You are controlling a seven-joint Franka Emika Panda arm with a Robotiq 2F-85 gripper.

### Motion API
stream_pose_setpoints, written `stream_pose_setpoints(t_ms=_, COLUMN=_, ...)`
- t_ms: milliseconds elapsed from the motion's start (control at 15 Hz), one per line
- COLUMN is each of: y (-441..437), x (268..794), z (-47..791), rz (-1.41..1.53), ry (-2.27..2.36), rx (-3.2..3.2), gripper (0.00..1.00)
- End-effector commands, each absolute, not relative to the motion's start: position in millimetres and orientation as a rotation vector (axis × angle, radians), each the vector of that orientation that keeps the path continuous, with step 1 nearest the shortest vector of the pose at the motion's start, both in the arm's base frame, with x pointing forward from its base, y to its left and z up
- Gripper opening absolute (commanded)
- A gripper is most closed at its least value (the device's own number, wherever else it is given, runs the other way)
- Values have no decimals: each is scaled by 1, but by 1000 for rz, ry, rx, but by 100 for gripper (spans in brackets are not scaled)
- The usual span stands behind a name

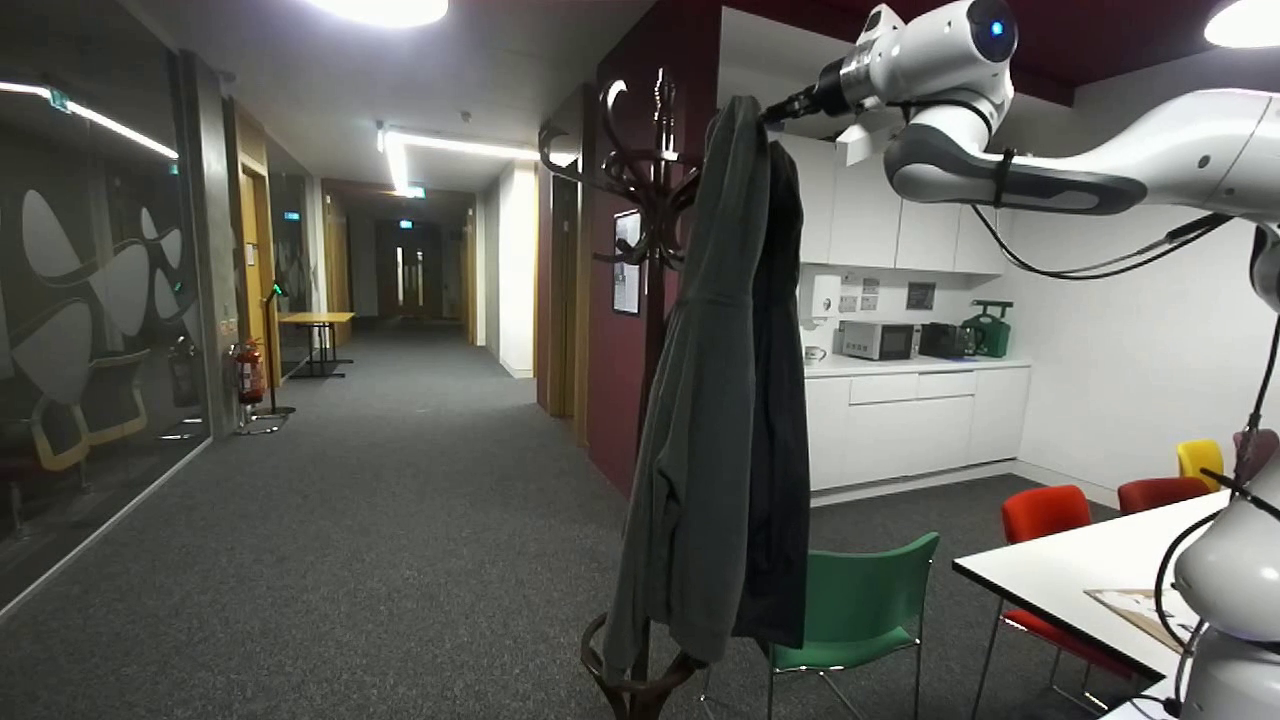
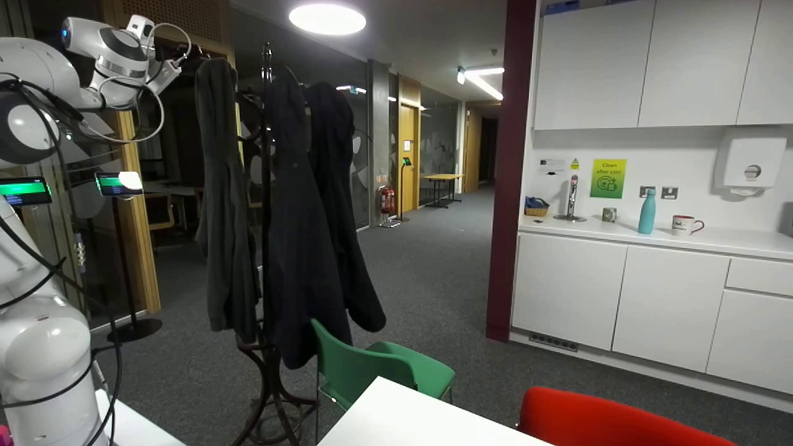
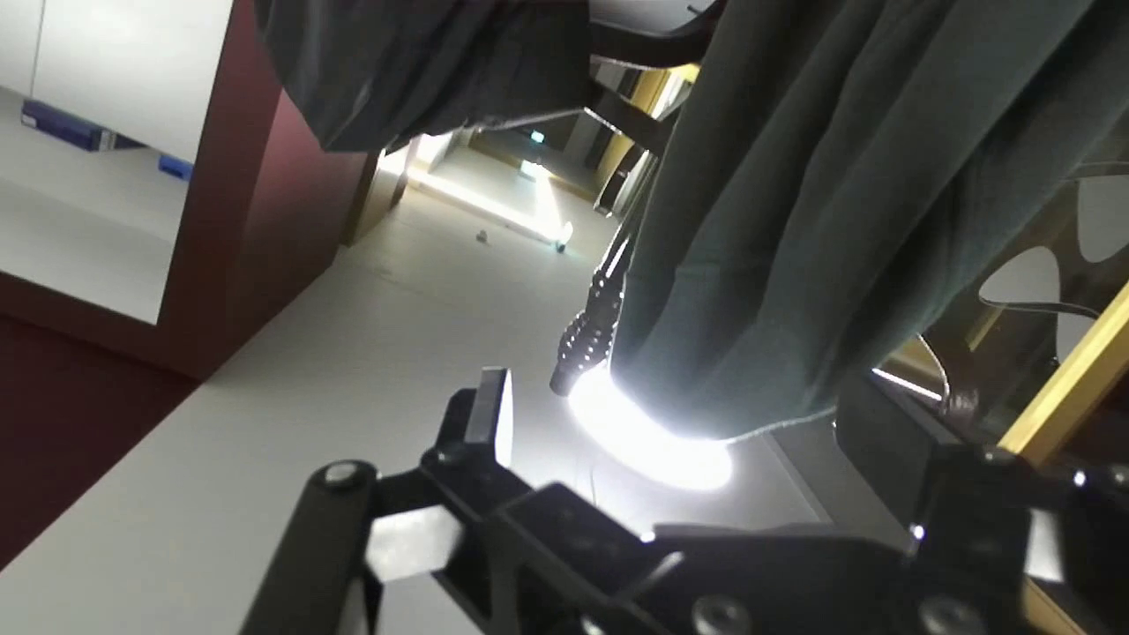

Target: Remove the grey hoodie from the coat hanger and put it on the green chair

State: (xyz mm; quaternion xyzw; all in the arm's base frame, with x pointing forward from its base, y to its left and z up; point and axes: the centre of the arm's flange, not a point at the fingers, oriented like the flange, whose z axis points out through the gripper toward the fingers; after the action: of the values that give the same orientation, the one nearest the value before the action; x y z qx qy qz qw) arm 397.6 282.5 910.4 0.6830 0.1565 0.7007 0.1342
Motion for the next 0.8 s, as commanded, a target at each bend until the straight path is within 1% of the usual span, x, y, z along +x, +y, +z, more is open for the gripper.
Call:
stream_pose_setpoints(t_ms=0, y=274, x=409, z=916, rz=2011, ry=425, rx=2094, gripper=100)
stream_pose_setpoints(t_ms=733, y=284, x=437, z=912, rz=2083, ry=460, rx=2199, gripper=100)
